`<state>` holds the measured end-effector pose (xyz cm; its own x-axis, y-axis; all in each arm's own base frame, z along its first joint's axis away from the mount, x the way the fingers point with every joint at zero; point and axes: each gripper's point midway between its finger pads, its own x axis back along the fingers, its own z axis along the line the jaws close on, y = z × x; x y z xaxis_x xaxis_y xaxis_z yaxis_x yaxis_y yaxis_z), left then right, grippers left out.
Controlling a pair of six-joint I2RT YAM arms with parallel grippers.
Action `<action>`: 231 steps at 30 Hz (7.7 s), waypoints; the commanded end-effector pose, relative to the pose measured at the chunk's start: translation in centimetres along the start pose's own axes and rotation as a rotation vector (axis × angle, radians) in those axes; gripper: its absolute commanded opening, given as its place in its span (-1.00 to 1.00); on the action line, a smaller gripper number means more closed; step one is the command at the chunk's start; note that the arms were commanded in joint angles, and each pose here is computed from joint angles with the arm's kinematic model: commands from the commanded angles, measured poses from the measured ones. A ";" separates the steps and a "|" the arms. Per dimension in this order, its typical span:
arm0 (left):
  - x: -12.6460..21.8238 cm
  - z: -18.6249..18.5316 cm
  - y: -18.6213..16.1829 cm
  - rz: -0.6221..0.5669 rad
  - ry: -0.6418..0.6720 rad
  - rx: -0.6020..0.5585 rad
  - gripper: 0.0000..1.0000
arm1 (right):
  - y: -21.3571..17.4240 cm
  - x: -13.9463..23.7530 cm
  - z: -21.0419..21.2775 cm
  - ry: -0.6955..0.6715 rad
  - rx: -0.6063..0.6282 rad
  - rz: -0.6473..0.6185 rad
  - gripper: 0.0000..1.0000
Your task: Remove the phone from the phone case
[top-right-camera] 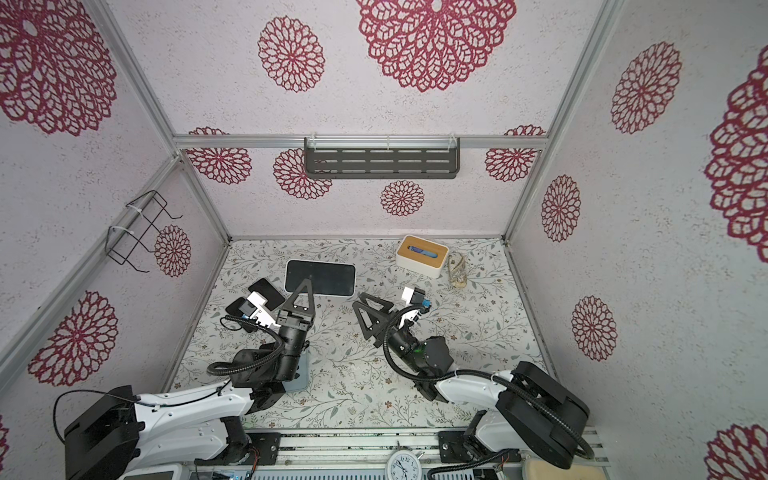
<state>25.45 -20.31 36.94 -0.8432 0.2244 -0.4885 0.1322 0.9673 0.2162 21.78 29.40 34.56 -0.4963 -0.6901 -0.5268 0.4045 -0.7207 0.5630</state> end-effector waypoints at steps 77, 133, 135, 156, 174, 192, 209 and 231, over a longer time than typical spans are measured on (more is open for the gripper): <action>-4.0 -1.3 -2.2 0.285 0.180 0.174 -1.00 | 5.0 -0.7 5.4 0.476 0.538 0.163 -1.00; -4.7 -2.0 -2.3 0.265 0.045 0.193 -1.00 | 3.9 -1.4 1.2 0.298 0.201 0.161 -0.93; -4.8 -2.3 -2.5 0.283 0.060 0.192 -1.00 | 3.6 -1.2 0.9 0.294 0.225 0.167 -1.00; -5.4 -3.0 -4.0 0.426 0.113 0.206 -1.00 | 7.0 -0.8 0.5 0.199 0.594 0.119 -1.00; -5.7 -3.7 -3.0 0.399 0.009 0.189 -1.00 | 4.2 1.5 2.9 0.302 0.242 0.140 0.44; -5.3 -3.4 -2.7 0.384 0.000 0.180 -1.00 | 4.1 0.2 2.7 0.299 0.190 0.136 0.44; -5.4 -3.2 -2.8 0.377 -0.005 0.178 -1.00 | 4.3 -0.1 2.8 0.308 0.172 0.141 0.44; -5.4 -4.4 -3.9 0.411 -0.074 0.176 -1.00 | 5.1 -0.5 1.2 0.258 0.139 0.118 0.39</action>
<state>28.75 -25.79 39.54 -0.7265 0.5960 -0.3420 0.5355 0.8030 0.2616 23.81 27.36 35.04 -0.2783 -0.8300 -0.4833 0.4055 -0.5577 0.7243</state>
